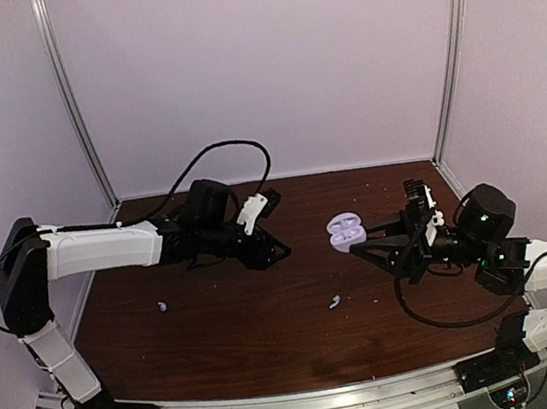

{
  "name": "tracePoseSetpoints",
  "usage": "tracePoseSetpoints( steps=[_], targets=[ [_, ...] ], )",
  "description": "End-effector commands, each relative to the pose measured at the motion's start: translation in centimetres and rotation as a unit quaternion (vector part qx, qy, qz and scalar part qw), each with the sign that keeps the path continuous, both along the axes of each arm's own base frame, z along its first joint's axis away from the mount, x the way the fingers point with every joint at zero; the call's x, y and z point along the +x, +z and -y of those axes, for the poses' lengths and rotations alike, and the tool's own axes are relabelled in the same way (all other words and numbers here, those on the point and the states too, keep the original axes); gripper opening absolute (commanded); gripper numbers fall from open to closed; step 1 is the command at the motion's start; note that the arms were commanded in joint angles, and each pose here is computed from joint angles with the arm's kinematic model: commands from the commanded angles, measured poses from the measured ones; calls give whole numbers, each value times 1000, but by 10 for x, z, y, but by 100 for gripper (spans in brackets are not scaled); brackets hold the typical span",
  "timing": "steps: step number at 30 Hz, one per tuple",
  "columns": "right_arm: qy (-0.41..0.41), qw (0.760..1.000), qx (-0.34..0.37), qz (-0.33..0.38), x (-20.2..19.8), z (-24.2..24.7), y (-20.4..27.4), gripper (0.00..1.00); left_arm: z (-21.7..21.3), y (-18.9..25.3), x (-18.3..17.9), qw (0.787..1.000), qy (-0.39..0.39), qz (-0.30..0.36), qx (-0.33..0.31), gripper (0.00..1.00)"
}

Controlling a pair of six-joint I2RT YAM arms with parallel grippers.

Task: Insert the wireless bluetooth earbuds into the charging case
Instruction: Move the right earbud to the center of the board.

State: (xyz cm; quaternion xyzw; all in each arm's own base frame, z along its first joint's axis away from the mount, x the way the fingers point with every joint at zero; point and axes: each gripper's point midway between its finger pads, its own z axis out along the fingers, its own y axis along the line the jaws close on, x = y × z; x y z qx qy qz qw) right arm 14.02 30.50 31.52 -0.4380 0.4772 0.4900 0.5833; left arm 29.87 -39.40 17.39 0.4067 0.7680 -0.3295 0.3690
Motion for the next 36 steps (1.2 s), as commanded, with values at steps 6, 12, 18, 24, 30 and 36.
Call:
tracePoseSetpoints(
  steps=[6, 12, 18, 24, 30, 36],
  targets=[
    [-4, 1000, -4, 7, -2, 4, 3, 0, 63, -55, -17, 994, -76, -60, 51, 52],
    [4, 1000, -4, 7, -5, 4, 4, 0, 98, -96, -39, 983, -122, -68, 115, 49],
    [10, 1000, -4, 6, -9, 5, 5, 0, 116, -120, -47, 979, -135, -67, 138, 48],
    [8, 1000, -6, 5, -8, 5, 5, 0, 123, -143, -48, 973, -136, -51, 180, 46],
    [6, 1000, -8, 3, -7, 4, 3, 0, 114, -157, -47, 966, -139, -40, 217, 38],
    [5, 1000, -11, 2, -5, 2, 1, 0, 91, -166, -52, 954, -134, -43, 264, 22]
  ],
)
